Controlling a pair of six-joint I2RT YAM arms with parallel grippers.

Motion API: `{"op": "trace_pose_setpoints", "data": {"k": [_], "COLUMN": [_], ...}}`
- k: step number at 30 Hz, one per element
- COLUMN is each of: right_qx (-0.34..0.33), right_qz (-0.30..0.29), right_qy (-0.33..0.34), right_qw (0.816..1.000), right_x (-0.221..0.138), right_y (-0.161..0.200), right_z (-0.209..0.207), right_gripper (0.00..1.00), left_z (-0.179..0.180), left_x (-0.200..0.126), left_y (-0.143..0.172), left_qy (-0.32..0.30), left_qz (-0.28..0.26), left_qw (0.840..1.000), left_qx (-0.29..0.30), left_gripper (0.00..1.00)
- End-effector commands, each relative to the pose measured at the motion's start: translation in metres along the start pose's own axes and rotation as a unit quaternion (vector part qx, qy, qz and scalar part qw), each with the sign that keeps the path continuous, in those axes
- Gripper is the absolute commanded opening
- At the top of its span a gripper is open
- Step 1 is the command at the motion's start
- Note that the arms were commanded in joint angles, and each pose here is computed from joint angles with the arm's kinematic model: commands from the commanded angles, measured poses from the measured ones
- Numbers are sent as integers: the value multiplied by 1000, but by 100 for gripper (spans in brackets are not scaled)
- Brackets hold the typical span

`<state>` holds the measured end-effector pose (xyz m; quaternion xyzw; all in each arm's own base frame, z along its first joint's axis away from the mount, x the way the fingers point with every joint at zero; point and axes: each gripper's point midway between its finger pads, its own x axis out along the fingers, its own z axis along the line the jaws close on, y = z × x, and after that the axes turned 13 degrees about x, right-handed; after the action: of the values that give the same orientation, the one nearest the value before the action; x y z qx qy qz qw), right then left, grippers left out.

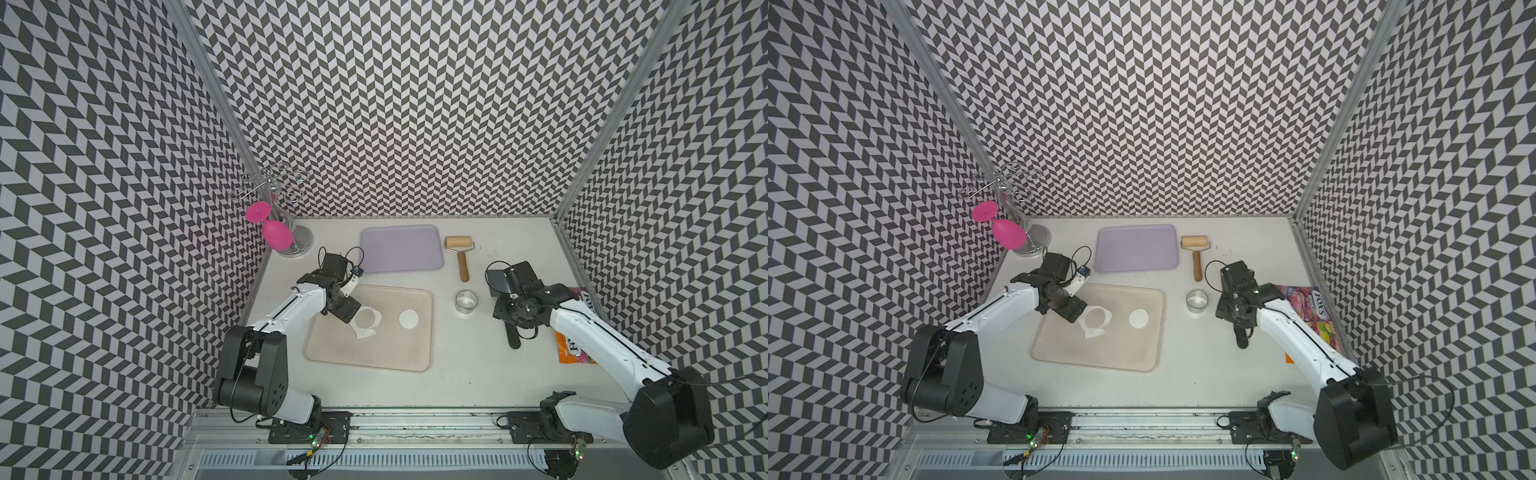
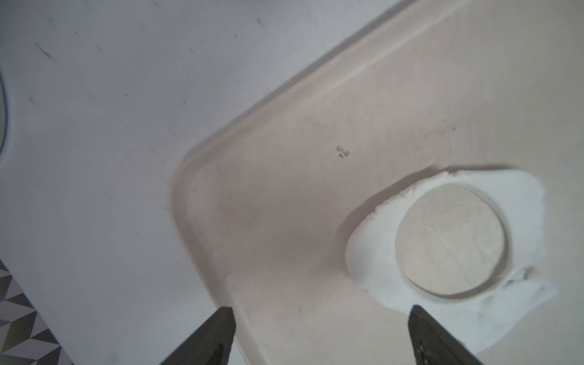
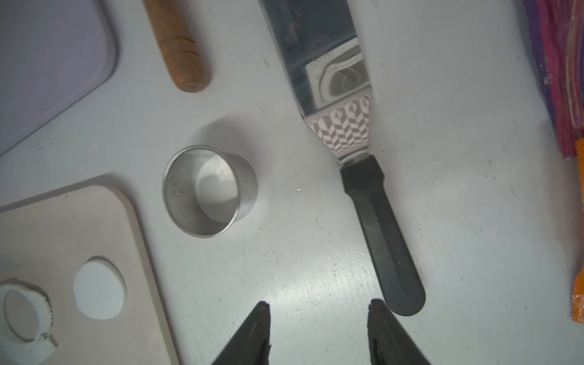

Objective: Roll out the dumpling wrappers from the dough
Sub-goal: Move the work surface to the center of the board, then pick up the spatula from the center of the board.

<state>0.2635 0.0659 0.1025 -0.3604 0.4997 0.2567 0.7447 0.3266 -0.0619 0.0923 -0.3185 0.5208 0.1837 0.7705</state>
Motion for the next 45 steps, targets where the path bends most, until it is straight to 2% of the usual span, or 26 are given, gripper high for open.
{"op": "trace_pose_setpoints", "data": {"k": [1, 3, 5, 9, 12, 15, 19, 27, 35, 38, 41, 43, 45], "right_qx": [40, 48, 52, 57, 58, 53, 48, 41, 27, 22, 14, 8, 0], "right_qz": [-13, -11, -4, 30, 50, 49, 48, 72, 79, 79, 79, 70, 58], "right_qy": [-3, 9, 15, 7, 25, 38, 70, 73, 80, 76, 72, 65, 50], "right_qw": [999, 999, 999, 998, 997, 997, 995, 994, 993, 994, 994, 995, 997], "right_x": [3, 12, 19, 36, 56, 67, 79, 102, 116, 117, 116, 111, 102], "right_y": [-9, -10, -11, -6, -3, -6, -8, 3, 1, 2, 1, -3, -9], "right_z": [-16, -27, -31, -25, -27, -27, -36, -38, -37, -36, -32, -27, -17], "right_gripper": [55, 61, 63, 66, 66, 66, 67, 63, 51, 35, 9, 0, 0], "left_z": [-7, -17, -25, -39, -48, -43, -45, -43, -20, -12, -3, 4, 13], "left_x": [-57, -76, -85, -82, -72, -67, -67, -62, -63, -60, -57, -53, -50], "left_y": [-50, -66, -75, -80, -75, -70, -70, -68, -61, -54, -45, -38, -30], "left_qy": [42, 70, 93, 128, 145, 129, 133, 129, 89, 81, 72, 61, 40], "left_qz": [-122, -173, -207, -239, -234, -222, -225, -217, -209, -202, -196, -188, -178], "left_qw": [992, 982, 974, 962, 961, 966, 965, 967, 972, 974, 975, 977, 980], "left_qx": [-6, -5, -7, -26, -32, -35, -35, -38, -52, -60, -70, -78, -84], "left_gripper": [89, 90, 90, 89, 89, 89, 89, 89, 90, 90, 90, 90, 90]}}
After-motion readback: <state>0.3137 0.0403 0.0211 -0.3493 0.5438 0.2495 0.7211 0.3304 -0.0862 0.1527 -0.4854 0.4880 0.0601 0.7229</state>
